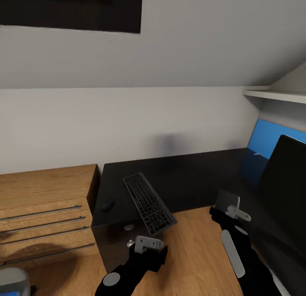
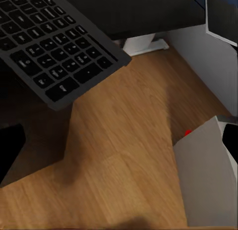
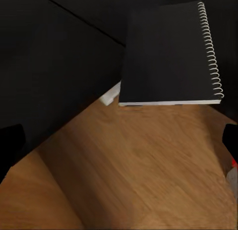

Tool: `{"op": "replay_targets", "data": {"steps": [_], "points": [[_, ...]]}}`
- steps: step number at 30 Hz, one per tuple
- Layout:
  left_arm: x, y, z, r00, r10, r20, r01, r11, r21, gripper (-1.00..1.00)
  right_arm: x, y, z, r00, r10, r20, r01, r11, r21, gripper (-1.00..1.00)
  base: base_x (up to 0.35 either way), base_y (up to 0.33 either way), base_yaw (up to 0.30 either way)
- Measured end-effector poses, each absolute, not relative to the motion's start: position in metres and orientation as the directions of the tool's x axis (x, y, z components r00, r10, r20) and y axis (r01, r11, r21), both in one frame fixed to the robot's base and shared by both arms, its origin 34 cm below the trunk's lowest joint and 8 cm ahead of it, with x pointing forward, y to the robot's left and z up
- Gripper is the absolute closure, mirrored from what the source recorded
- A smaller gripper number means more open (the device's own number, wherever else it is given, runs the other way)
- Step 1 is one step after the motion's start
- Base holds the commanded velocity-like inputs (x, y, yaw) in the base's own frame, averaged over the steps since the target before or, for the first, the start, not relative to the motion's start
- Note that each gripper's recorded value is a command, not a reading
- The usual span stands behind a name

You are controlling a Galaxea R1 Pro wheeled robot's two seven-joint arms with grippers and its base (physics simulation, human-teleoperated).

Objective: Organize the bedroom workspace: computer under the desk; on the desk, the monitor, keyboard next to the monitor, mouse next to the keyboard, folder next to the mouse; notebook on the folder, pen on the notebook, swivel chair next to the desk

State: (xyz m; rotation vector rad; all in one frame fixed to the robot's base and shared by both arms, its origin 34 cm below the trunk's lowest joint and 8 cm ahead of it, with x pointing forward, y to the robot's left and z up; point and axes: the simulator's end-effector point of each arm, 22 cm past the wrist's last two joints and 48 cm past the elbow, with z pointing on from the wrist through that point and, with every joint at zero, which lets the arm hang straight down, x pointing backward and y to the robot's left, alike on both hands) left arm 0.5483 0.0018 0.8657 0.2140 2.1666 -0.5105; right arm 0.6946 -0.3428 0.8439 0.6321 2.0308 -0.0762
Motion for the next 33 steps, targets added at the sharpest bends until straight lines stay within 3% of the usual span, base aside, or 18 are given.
{"op": "replay_targets", "data": {"steps": [6, 15, 33], "points": [[0.554, 0.009, 0.866, -0.602, -0.042, -0.798, 0.311, 0.907, -0.283, -1.00, 0.695, -0.343, 0.844, -0.393, 0.403, -0.826, 0.464, 0.863, 0.200, -1.00, -0.269, 0.173, 0.000], [0.583, 0.049, 0.863, -0.586, -0.121, -0.801, 0.207, 0.934, -0.292, -1.00, 0.694, -0.345, 0.833, -0.396, 0.398, -0.827, 0.467, 0.863, 0.192, -1.00, -0.013, 0.007, 0.000], [0.587, 0.055, 0.835, -0.585, -0.134, -0.800, 0.189, 0.937, -0.295, -1.00, 0.692, -0.346, 0.795, -0.399, 0.402, -0.824, 0.475, 0.859, 0.189, -1.00, -0.001, 0.000, 0.000]]}}
